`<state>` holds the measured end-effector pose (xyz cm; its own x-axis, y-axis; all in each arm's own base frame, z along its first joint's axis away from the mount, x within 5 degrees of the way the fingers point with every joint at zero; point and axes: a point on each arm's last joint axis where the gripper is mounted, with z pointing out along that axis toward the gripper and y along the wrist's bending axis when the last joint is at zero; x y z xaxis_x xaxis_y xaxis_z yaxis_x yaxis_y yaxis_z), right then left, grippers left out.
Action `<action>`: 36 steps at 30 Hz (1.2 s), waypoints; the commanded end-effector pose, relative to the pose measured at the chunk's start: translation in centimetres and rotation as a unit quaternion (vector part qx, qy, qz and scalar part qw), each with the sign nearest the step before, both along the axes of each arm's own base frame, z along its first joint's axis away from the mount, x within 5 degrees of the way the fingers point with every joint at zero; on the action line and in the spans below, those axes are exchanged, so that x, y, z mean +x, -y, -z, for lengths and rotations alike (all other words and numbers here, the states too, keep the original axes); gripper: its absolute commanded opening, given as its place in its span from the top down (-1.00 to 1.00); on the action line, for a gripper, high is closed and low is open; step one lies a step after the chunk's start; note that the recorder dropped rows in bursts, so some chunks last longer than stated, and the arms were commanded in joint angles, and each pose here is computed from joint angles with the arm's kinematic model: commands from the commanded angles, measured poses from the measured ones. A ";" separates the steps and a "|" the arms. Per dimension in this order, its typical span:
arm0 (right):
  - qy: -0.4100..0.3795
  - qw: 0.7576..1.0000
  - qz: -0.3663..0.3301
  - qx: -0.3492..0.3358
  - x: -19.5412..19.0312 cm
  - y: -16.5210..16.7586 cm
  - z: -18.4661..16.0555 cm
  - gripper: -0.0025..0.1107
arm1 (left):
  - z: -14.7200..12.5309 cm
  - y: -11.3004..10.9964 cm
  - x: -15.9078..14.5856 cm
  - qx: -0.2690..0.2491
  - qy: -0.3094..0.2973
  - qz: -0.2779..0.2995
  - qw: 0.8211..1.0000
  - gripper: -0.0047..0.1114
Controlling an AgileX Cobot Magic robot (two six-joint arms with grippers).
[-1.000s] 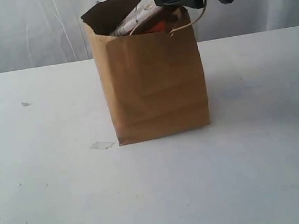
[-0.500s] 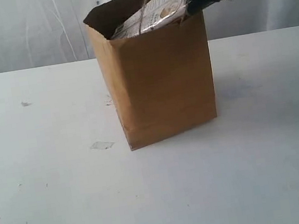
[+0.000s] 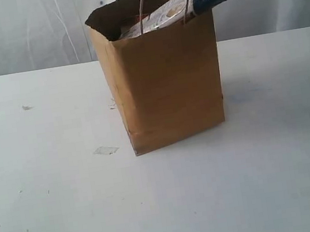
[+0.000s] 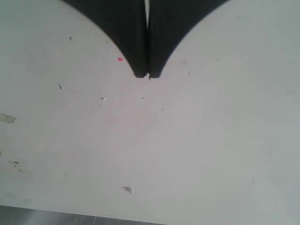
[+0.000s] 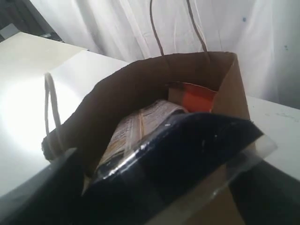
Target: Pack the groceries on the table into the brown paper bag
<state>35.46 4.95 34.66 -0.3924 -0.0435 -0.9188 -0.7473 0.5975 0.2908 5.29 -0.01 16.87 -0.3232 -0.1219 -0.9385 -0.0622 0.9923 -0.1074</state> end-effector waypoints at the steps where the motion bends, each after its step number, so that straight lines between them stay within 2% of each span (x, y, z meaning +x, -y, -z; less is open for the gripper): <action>1: -0.001 1.000 -0.001 0.011 -0.1 0.4 -0.2 -0.38 | -0.1 0.0 0.0 -0.004 0.005 -0.001 1.000 0.92; 20: -0.014 0.999 0.021 0.026 -0.5 4.5 -0.3 -0.38 | -0.1 0.0 0.0 -0.004 0.005 -0.001 1.000 0.92; 30: -0.026 0.992 0.122 0.035 -0.4 9.8 -0.2 -0.38 | -0.1 0.0 0.0 -0.004 0.005 -0.001 1.000 0.92; 33: -0.028 0.987 0.152 0.039 -0.8 11.8 -0.2 -0.27 | -0.1 0.0 0.0 -0.004 0.005 -0.001 1.000 0.92; 36: -0.042 0.980 0.188 0.055 -1.2 13.9 -0.2 0.06 | -0.1 0.0 0.0 -0.004 0.005 -0.001 1.000 0.92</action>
<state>34.65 -7.03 34.77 -0.4336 0.1509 -0.8884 -0.5141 0.7683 0.3815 5.29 -0.01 16.87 -0.3232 -0.1219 -0.9385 -0.0622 0.9923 -0.1074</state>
